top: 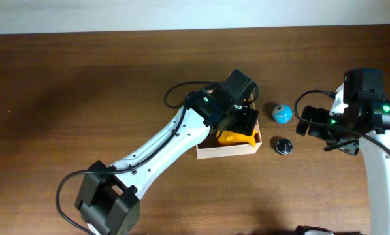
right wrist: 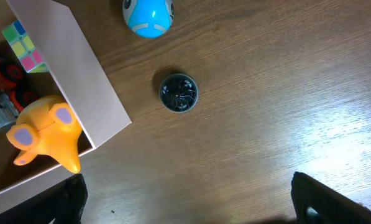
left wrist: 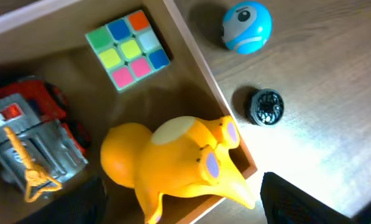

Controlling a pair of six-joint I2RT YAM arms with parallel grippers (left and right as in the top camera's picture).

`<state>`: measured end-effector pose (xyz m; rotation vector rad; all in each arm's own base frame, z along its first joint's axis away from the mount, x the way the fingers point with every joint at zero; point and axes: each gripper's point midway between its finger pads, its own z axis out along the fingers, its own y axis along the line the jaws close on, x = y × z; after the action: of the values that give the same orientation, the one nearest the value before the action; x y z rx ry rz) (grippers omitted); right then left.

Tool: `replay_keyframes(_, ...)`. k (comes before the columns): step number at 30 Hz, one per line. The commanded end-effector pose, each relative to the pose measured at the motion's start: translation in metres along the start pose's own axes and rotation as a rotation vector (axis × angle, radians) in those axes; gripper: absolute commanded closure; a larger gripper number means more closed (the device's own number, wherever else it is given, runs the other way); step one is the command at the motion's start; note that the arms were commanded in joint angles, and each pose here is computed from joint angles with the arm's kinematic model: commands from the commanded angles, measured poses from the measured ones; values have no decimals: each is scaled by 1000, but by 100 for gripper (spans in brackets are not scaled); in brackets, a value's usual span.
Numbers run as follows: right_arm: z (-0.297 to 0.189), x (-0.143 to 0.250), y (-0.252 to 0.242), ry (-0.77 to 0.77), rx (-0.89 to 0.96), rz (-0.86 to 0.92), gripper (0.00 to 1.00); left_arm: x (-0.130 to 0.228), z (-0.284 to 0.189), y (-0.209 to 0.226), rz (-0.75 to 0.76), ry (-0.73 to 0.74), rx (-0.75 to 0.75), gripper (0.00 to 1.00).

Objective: Pack container
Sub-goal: 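Push the yellow plush toy down into the box with the left gripper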

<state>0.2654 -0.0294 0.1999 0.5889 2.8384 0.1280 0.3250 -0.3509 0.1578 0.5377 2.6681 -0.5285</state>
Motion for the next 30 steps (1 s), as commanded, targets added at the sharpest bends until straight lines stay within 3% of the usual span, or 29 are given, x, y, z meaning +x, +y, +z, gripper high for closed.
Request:
replay_keyframes(1,-4,-5,-1,-24,4,8,1,11,2,-7,-17,39,44,19)
replay_keyframes(4,-4,-5,-1,-23,4,8,1,16,11,-4,-18,52,40,24)
replay_keyframes(7,-4,-5,-2,-21,5,8,1,15,13,-5,-16,45,47,37)
replay_keyframes(21,-4,-4,-2,-20,5,8,1,36,46,-6,-7,118,46,38)
replay_keyframes(22,-4,-4,-2,-20,5,8,1,37,49,-5,-7,124,43,41)
replay_keyframes(27,-4,-4,-2,-19,5,9,1,36,56,7,39,112,-20,83)
replay_keyframes(30,-4,-3,-2,-16,6,9,1,30,56,19,52,81,-89,93)
